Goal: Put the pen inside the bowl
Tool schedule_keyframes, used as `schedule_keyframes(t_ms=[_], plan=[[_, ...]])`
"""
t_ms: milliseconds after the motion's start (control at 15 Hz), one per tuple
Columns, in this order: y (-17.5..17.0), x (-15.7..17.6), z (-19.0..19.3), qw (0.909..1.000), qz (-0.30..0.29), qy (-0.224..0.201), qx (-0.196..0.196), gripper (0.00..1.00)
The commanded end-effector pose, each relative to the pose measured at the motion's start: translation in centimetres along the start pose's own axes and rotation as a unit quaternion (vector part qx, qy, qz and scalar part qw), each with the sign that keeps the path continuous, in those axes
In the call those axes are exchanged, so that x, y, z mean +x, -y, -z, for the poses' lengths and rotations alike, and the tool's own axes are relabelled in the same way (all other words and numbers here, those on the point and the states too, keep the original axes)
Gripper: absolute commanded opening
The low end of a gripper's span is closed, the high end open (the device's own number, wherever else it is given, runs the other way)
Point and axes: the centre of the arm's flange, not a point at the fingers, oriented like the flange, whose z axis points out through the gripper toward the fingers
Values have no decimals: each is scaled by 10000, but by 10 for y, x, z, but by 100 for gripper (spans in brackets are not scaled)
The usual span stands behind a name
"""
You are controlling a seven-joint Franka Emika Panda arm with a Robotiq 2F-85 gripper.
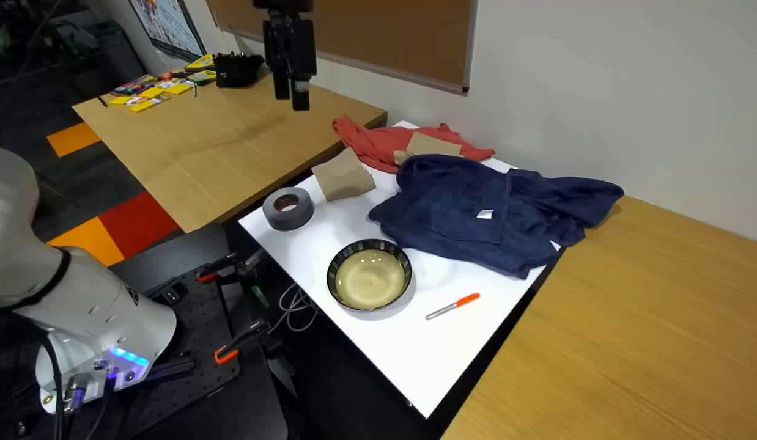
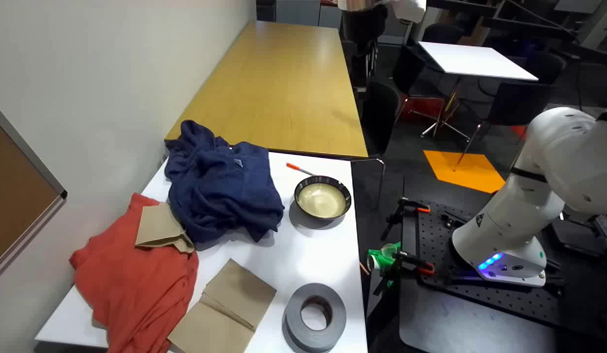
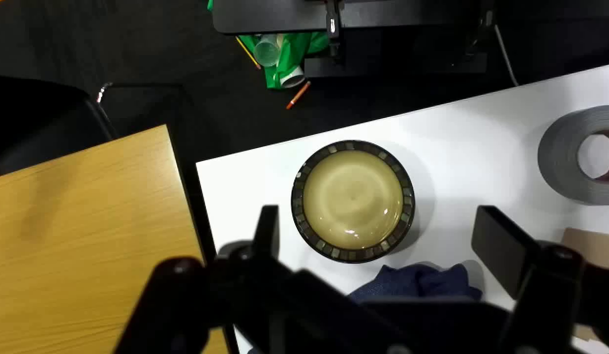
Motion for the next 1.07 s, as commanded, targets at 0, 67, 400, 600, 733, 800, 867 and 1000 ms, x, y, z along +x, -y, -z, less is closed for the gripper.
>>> schedule_keyframes(t_ms=[0,67,400,600,733,800,867,1000], plan=[[0,0,0,10000,0,-1,0,100],[0,0,0,10000,0,-1,0,100],[-1,3,-2,10000,-45,-42,23,100],[-11,14,-9,9990,-232,-357,141,100],[-22,23,-17,9970,-365,-658,200,100],[-26,28,-21,9958,-437,-782,212,100],[-33,34,-29,9942,-533,-904,252,100],[-48,45,-46,9898,-770,-1161,312,100]])
